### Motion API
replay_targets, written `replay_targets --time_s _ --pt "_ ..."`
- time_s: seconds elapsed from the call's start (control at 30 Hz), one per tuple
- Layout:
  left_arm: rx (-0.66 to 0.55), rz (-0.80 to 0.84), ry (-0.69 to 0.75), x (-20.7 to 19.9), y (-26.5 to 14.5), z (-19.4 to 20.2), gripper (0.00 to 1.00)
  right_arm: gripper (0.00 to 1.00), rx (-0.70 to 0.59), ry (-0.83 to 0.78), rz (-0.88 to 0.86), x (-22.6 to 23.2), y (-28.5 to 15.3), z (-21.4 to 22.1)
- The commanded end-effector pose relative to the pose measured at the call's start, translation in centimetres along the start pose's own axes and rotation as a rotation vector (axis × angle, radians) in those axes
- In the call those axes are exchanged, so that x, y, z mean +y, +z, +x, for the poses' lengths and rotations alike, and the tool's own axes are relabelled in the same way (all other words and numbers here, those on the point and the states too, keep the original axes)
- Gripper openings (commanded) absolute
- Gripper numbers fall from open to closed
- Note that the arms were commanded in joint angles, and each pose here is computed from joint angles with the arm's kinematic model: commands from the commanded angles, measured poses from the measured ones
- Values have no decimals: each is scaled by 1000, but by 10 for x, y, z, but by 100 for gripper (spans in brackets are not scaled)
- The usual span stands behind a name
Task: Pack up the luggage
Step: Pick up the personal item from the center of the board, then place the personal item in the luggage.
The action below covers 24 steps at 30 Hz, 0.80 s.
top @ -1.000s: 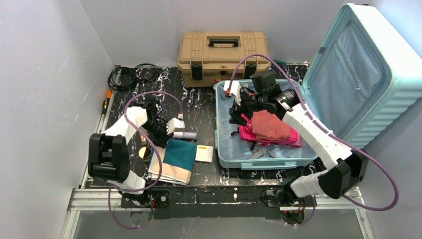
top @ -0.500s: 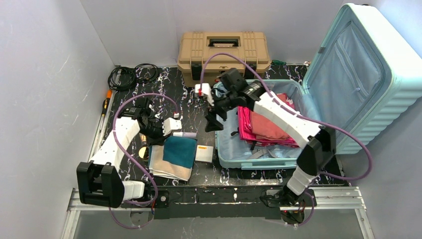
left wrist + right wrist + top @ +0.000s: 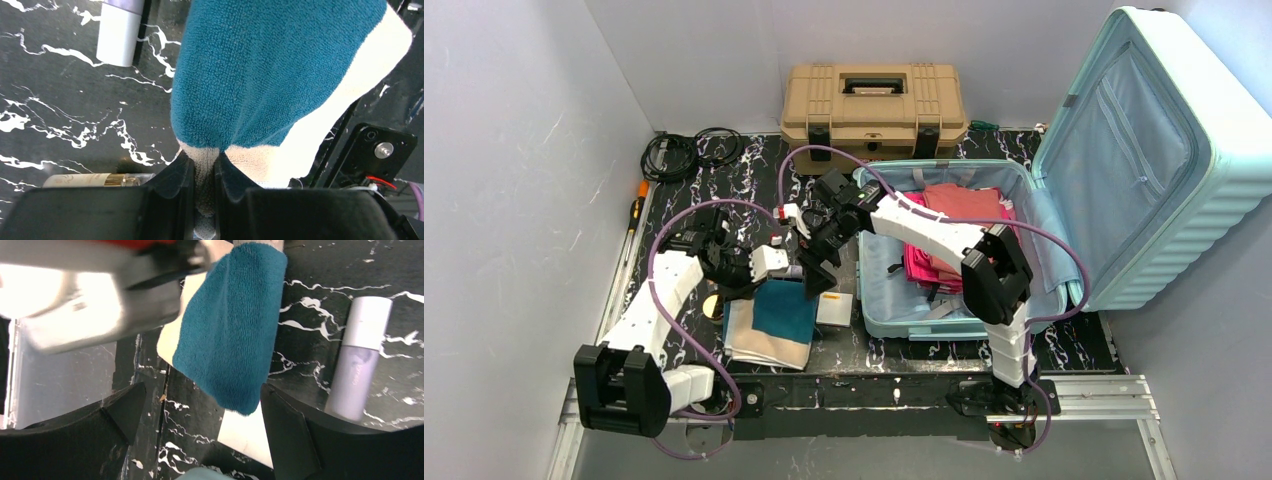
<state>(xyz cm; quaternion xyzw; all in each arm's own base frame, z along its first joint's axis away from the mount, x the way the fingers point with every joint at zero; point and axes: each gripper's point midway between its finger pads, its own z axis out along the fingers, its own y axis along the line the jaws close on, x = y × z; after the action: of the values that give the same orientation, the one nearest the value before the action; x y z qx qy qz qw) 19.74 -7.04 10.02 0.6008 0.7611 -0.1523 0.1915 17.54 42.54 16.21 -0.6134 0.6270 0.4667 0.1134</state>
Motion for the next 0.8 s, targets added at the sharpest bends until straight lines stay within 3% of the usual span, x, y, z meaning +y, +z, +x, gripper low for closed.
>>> replay_targets --time_s 0.0,0.37,0.77 --pt "-89 -48 28 1 -3 -17 0 94 -69 -19 -70 9 8 -22" --pt "-130 -108 35 1 -3 -20 0 96 -138 -1 -22 -6 7 -33" --pt "-145 -141 31 1 -5 -21 0 95 -123 73 -33 -24 23 -20"
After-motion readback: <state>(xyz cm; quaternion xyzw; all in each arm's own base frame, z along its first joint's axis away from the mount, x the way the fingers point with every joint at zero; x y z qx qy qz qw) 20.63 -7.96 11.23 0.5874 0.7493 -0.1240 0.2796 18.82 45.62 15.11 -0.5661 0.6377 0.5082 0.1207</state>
